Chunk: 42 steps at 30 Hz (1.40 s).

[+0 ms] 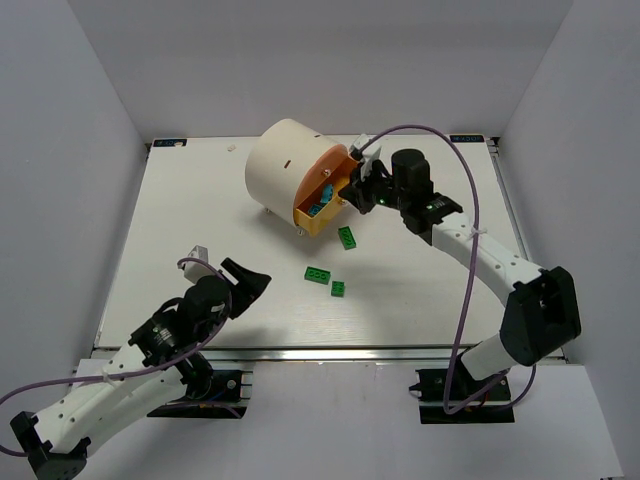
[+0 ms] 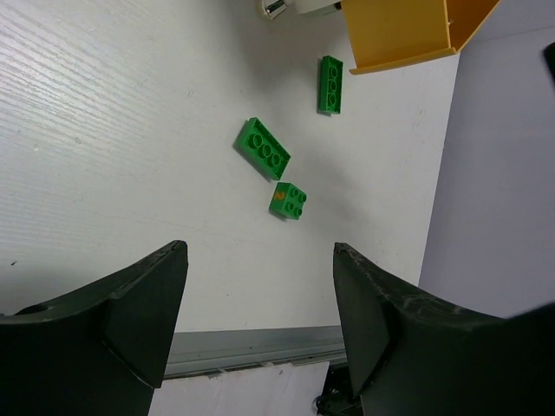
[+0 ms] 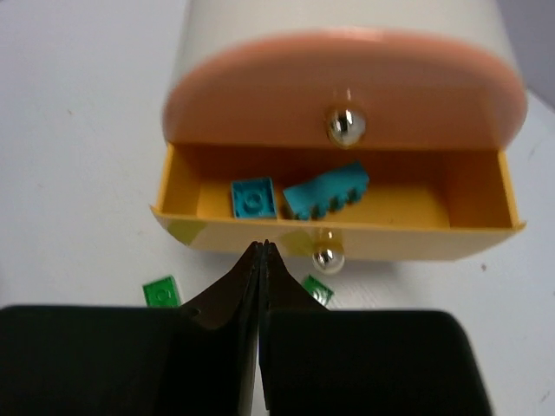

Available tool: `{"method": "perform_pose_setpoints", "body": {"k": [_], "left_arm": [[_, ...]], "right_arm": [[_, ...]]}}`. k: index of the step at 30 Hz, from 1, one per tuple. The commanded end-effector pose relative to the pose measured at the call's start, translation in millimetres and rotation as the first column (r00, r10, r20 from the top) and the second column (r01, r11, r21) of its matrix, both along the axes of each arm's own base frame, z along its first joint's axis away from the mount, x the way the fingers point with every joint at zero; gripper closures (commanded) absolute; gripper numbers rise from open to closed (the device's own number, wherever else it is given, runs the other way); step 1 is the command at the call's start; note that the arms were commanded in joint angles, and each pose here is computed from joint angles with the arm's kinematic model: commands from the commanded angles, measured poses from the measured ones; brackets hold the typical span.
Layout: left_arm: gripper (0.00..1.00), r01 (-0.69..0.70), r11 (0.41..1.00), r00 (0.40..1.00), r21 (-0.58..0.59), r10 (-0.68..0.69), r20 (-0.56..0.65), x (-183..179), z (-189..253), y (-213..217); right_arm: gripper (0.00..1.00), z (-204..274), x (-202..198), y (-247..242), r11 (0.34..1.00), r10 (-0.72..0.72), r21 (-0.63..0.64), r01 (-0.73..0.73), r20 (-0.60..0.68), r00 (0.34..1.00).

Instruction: Sort the legos into containers by color

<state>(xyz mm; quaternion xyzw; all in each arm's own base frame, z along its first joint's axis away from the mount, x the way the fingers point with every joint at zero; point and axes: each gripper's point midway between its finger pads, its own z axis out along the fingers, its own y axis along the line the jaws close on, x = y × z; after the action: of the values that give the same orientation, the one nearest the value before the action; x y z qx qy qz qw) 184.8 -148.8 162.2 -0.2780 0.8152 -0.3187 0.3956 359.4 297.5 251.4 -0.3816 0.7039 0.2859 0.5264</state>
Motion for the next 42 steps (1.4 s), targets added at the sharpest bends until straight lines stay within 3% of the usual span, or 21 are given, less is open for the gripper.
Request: {"method": "perform_pose_setpoints", "body": {"k": [1, 13, 21, 36, 42], "left_arm": [[0.22, 0.018, 1.0, 1.0, -0.002, -0.018, 0.018, 2, 2, -5], [0.22, 0.017, 1.0, 1.0, 0.008, -0.017, 0.017, 2, 3, -4], [0.22, 0.014, 1.0, 1.0, 0.01, -0.014, 0.012, 1, 3, -3], [0.22, 0.014, 1.0, 1.0, 0.022, -0.014, 0.004, 2, -1, -3], [0.22, 0.013, 1.0, 1.0, 0.018, -0.013, 0.006, 2, 1, -2]], "right_arm": [[1.0, -47, 7, -16, 0.995, -0.039, -0.093, 0.035, -0.05, 0.998], [1.0, -88, 47, 7, 0.99, -0.029, -0.137, 0.017, -0.088, 0.996], [1.0, -70, 69, 36, 1.0, -0.002, -0.016, 0.001, -0.092, 0.996], [1.0, -57, 74, 59, 0.971, 0.002, 0.232, 0.062, -0.268, 0.963], [1.0, -58, 60, 48, 0.977, 0.0, 0.204, 0.063, -0.298, 0.955]]}}
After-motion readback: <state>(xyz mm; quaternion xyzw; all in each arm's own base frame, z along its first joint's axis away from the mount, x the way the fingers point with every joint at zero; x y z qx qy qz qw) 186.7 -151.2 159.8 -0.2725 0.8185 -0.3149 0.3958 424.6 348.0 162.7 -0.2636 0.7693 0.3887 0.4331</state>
